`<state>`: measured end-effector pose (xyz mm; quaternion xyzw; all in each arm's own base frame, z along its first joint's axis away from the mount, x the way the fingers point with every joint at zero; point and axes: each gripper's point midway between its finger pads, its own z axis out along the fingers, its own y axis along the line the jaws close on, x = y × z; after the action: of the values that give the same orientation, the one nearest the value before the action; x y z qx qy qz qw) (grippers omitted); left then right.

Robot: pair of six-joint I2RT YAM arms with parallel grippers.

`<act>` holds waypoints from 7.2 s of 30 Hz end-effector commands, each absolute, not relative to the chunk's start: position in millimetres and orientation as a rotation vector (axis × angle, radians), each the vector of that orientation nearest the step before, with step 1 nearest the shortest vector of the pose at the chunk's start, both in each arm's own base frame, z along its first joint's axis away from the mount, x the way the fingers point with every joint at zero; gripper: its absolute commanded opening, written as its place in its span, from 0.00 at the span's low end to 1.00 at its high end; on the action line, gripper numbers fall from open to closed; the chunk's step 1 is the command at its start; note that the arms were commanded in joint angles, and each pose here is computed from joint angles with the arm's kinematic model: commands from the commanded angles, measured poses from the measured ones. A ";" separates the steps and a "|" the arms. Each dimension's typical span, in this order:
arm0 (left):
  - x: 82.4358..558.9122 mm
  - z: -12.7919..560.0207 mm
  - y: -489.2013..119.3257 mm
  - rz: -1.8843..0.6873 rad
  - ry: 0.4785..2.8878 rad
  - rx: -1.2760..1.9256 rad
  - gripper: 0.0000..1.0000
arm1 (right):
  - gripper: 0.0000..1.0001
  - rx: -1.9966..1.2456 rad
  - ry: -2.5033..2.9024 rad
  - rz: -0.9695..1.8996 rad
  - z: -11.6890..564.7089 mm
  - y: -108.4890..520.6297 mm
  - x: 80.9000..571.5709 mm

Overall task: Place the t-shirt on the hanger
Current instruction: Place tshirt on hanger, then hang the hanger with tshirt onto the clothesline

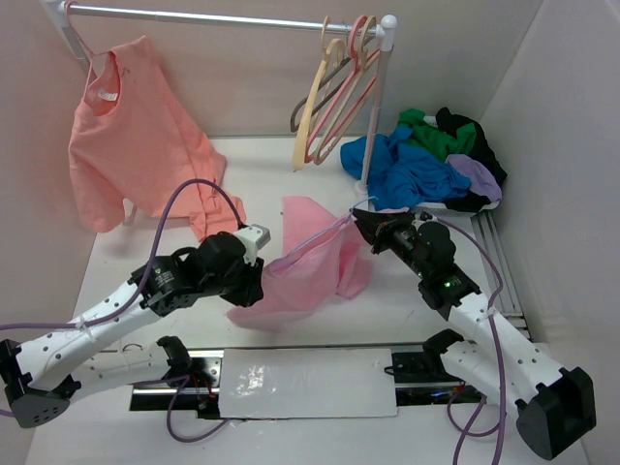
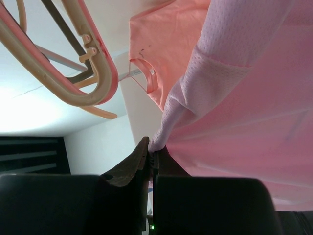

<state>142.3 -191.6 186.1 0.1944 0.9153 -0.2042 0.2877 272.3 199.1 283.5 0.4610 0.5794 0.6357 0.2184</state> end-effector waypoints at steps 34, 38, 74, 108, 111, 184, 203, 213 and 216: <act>203.5 315.1 -275.8 -0.514 2.084 0.786 0.04 | 0.00 1.133 1.531 1.840 331.6 199.1 269.7; 199.4 299.2 -282.3 -0.521 2.082 0.891 0.12 | 0.00 1.119 1.530 1.853 334.1 200.1 268.3; 181.7 282.3 -253.3 -0.649 2.060 0.801 0.00 | 0.48 0.832 1.796 1.499 324.6 198.8 260.1; 178.3 396.2 -66.2 -0.236 2.087 -0.191 0.00 | 0.90 0.272 2.062 0.561 287.3 143.9 264.7; 205.1 426.3 -56.3 -0.128 2.011 -0.213 0.00 | 0.91 0.272 2.053 0.567 294.1 142.1 261.5; 497.3 411.6 149.7 -0.018 1.839 -0.433 0.00 | 0.94 0.165 2.210 0.706 275.6 172.3 316.4; 489.4 422.5 166.6 -0.024 1.793 -0.499 0.00 | 0.95 0.179 2.216 0.719 271.5 164.7 322.0; 469.2 450.3 154.6 -0.053 1.749 -0.456 0.56 | 1.00 0.183 2.195 0.711 278.7 161.1 317.5; 456.0 468.6 144.2 -0.054 1.713 -0.433 0.77 | 1.00 0.199 2.203 0.684 273.1 155.7 313.4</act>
<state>482.9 160.0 402.4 -0.2140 0.7947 -0.0229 0.5676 313.1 162.0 253.2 0.0838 0.8854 0.2710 0.3682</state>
